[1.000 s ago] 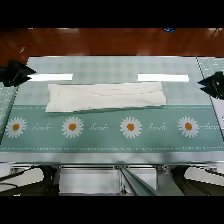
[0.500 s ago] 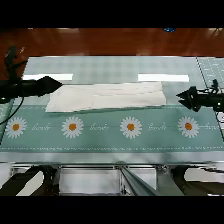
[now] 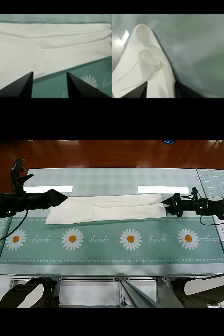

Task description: Fold the shirts.

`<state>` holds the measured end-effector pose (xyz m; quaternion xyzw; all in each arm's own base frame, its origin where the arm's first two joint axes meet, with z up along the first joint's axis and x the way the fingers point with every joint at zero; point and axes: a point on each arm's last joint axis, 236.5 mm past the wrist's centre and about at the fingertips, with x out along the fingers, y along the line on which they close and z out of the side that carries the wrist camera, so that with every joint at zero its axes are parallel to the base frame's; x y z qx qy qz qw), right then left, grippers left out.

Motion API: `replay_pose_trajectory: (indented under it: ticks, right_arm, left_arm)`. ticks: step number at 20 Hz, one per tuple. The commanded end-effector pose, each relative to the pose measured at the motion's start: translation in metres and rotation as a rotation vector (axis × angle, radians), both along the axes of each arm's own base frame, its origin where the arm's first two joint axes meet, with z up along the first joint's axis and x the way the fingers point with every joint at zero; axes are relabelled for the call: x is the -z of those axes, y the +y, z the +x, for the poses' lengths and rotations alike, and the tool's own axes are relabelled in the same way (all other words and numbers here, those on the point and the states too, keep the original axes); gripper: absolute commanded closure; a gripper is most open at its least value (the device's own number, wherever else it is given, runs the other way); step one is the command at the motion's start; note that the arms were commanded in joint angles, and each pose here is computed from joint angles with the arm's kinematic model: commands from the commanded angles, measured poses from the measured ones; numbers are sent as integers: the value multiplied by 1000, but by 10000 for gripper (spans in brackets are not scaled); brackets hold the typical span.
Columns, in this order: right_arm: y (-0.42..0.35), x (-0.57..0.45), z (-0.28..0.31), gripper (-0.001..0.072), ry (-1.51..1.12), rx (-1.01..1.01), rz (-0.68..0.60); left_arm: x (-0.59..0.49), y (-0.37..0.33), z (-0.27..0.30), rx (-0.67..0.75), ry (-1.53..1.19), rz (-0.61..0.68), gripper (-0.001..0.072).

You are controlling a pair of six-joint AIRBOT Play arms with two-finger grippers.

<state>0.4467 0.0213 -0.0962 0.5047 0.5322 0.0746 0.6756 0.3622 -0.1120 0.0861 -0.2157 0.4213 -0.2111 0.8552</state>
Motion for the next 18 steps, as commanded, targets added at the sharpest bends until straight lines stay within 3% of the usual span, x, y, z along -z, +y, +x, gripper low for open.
replay_pose_trajectory:
  ticks: [1, 4, 5, 7, 11, 15, 16, 17, 18]
  right_arm:
    - [19, 1, 23, 302, -13, -13, 9]
    - [30, 5, 34, 317, -6, -20, 13]
    - [32, 5, 36, 374, -9, -19, 8]
    - [35, 4, 39, 688, -43, -42, -9]
    - [38, -15, 34, 685, -88, -119, -17]
    - [15, -66, 17, 685, -165, -197, -151]
    - [9, -83, 9, 685, -182, -215, -198]
    - [4, -99, 0, 685, -193, -227, -241]
    - [-1, -116, -10, 685, -211, -236, -291]
  left_arm:
    - [0, -1, 0, -1, -1, -1, 200]
    - [0, -1, 0, -7, 4, -6, 200]
    - [0, -1, 0, -7, 4, -6, 200]
    - [0, -1, 0, -7, 4, -6, 200]
    - [0, -1, 0, -6, 4, -5, 200]
    - [0, -1, 0, -5, 3, -5, 221]
    - [0, -3, -1, 4, 1, -2, 387]
    - [2, -7, -1, 26, -4, 6, 683]
    - [2, -16, -2, 53, -10, 4, 684]
